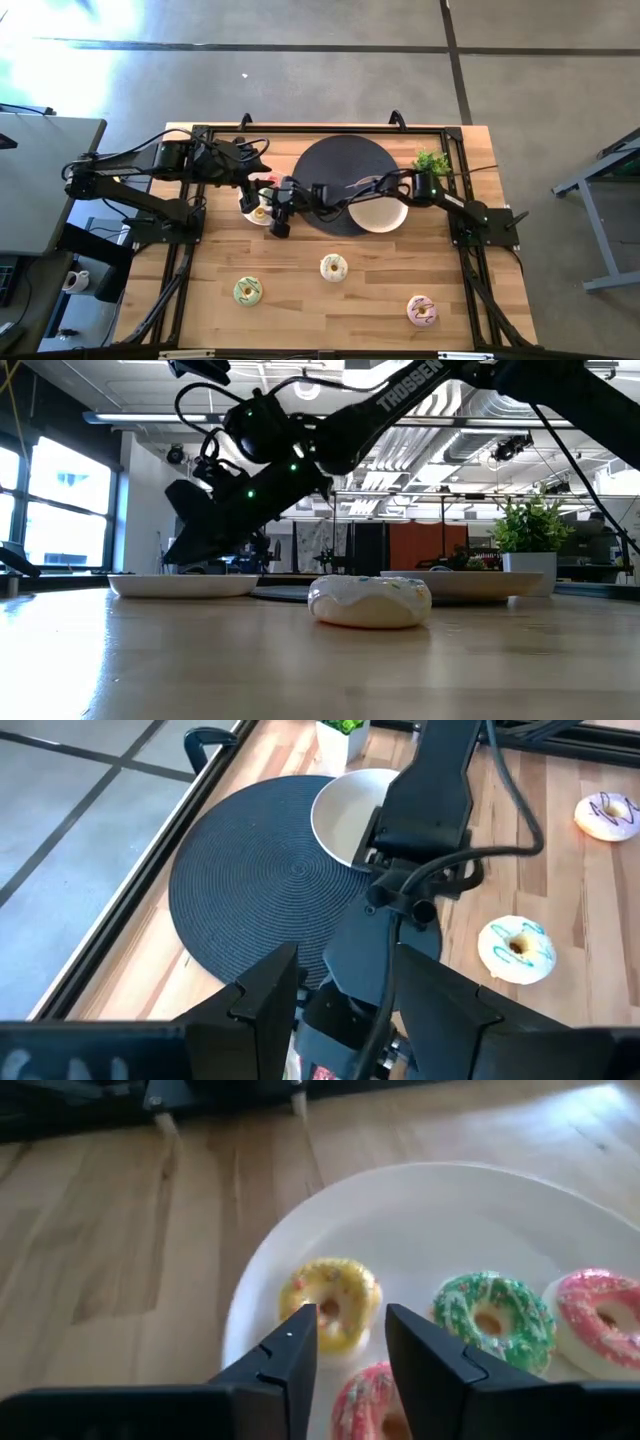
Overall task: Pick & Place donuts
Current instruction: Put the large white donut into the brown plate
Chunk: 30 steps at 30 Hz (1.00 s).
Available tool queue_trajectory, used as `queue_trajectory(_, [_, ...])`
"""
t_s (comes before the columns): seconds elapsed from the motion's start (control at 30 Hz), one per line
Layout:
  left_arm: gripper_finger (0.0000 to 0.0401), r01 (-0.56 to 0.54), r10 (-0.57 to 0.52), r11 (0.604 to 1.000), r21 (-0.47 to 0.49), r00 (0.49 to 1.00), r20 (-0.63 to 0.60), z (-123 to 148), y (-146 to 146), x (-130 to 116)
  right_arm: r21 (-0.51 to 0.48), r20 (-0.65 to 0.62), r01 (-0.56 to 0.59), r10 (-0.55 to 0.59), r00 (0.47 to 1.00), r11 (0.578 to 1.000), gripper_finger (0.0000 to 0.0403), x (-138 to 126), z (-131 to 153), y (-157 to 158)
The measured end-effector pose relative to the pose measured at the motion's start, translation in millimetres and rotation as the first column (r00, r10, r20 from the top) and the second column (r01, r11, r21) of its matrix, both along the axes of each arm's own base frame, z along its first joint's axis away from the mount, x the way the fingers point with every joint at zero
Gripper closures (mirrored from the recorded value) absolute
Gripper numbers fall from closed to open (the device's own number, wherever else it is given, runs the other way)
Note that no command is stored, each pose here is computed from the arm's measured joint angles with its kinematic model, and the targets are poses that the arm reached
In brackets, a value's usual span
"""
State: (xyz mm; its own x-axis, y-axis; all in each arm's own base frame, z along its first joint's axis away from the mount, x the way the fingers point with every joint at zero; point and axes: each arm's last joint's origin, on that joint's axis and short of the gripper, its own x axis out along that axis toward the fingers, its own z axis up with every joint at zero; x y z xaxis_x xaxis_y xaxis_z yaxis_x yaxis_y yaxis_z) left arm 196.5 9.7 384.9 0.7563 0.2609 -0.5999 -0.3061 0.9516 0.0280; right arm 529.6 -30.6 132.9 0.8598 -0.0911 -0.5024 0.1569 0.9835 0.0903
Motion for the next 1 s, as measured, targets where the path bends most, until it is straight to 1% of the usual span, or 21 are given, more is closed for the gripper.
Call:
queue_trajectory(0.1, [0.024, 0.0, 0.0, 1.0, 0.0, 1.0, 0.0, 0, 0, 0, 0.008, -0.055, -0.021, 0.021, 0.998, 1.0, 0.0277, -7, 18, 8])
queue_trajectory(0.27, [0.024, 0.0, 0.0, 1.0, 0.0, 1.0, -0.001, 0, 0, 0, 0.014, -0.226, -0.064, 0.065, 0.972, 0.998, 0.0269, -33, 57, 29])
queue_trajectory(0.37, [0.024, 0.0, 0.0, 1.0, 0.0, 1.0, -0.001, 0, 0, 0, 0.009, -0.325, -0.115, 0.112, 0.939, 0.993, 0.0267, -54, 83, 48])
queue_trajectory(0.47, [0.024, 0.0, 0.0, 1.0, 0.0, 1.0, 0.001, 0, 0, 0, 0.026, -0.444, -0.151, 0.147, 0.884, 0.988, 0.0267, -77, 97, 69])
queue_trajectory(0.53, [0.024, 0.0, 0.0, 1.0, -0.001, 1.0, 0.001, 0, 0, 0, 0.046, -0.519, -0.147, 0.15, 0.841, 0.988, 0.0267, -90, 100, 83])
queue_trajectory(0.6, [0.024, 0.0, 0.0, 1.0, -0.001, 1.0, 0.002, 0, 0, 0, 0.044, -0.588, -0.138, 0.137, 0.797, 0.989, 0.0267, -100, 98, 97])
queue_trajectory(0.7, [0.024, -0.001, 0.001, 1.0, -0.001, 1.0, 0.002, 0, 0, 0, 0.011, -0.661, -0.122, 0.099, 0.744, 0.993, 0.0267, -110, 90, 117])
queue_trajectory(0.8, [0.024, -0.001, 0.001, 1.0, -0.001, 1.0, 0.002, 0, 0, 0, 0.011, -0.71, -0.145, 0.11, 0.696, 0.989, 0.0267, -118, 83, 133])
queue_trajectory(0.87, [0.024, -0.001, 0.001, 1.0, -0.001, 1.0, 0.003, 0, 0, 0, 0.022, -0.719, -0.159, 0.126, 0.683, 0.987, 0.0267, -121, 83, 139])
queue_trajectory(1.0, [0.024, 0.002, -0.002, 1.0, -0.006, 1.0, 0.001, 0, 0, 1, 0.035, -0.718, -0.14, 0.122, 0.685, 0.99, 0.0267, -122, 82, 143])
